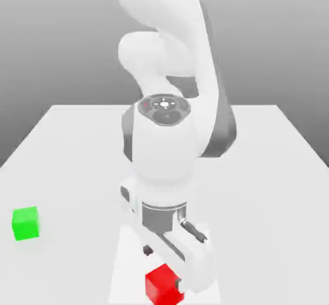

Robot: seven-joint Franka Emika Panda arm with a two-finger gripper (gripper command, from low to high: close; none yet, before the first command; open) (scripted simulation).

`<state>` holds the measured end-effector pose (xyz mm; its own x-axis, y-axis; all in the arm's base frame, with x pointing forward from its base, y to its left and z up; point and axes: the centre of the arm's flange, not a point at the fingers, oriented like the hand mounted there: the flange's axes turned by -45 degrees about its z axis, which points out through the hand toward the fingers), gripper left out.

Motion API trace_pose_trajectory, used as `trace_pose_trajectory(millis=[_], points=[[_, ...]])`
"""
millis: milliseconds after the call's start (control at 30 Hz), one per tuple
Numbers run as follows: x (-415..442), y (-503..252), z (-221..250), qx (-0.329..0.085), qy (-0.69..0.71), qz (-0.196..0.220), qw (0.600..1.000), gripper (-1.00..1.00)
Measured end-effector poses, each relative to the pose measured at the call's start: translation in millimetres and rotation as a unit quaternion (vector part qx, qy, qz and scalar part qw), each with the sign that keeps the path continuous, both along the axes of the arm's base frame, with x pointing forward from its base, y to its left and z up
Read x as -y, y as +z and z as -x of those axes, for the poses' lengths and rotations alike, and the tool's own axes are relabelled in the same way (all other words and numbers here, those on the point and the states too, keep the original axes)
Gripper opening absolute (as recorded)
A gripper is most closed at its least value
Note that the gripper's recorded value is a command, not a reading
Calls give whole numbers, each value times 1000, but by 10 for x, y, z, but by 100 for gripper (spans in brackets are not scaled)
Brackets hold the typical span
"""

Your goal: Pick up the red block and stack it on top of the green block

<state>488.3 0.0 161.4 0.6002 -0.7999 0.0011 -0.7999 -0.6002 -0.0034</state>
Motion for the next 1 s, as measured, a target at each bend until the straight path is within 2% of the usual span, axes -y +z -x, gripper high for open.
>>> trace_pose_trajectory(millis=[33,267,433,600,767,1000], points=[[-2,-106,9,-1,0,0,1000,-100],[-4,-122,8,0,0,0,1000,-100],[-2,370,5,0,0,0,1000,-100],[902,550,224,-8,-161,4,987,-100],[1961,663,730,-10,-366,4,930,-100],[3184,799,1850,-1,-626,0,780,-100]])
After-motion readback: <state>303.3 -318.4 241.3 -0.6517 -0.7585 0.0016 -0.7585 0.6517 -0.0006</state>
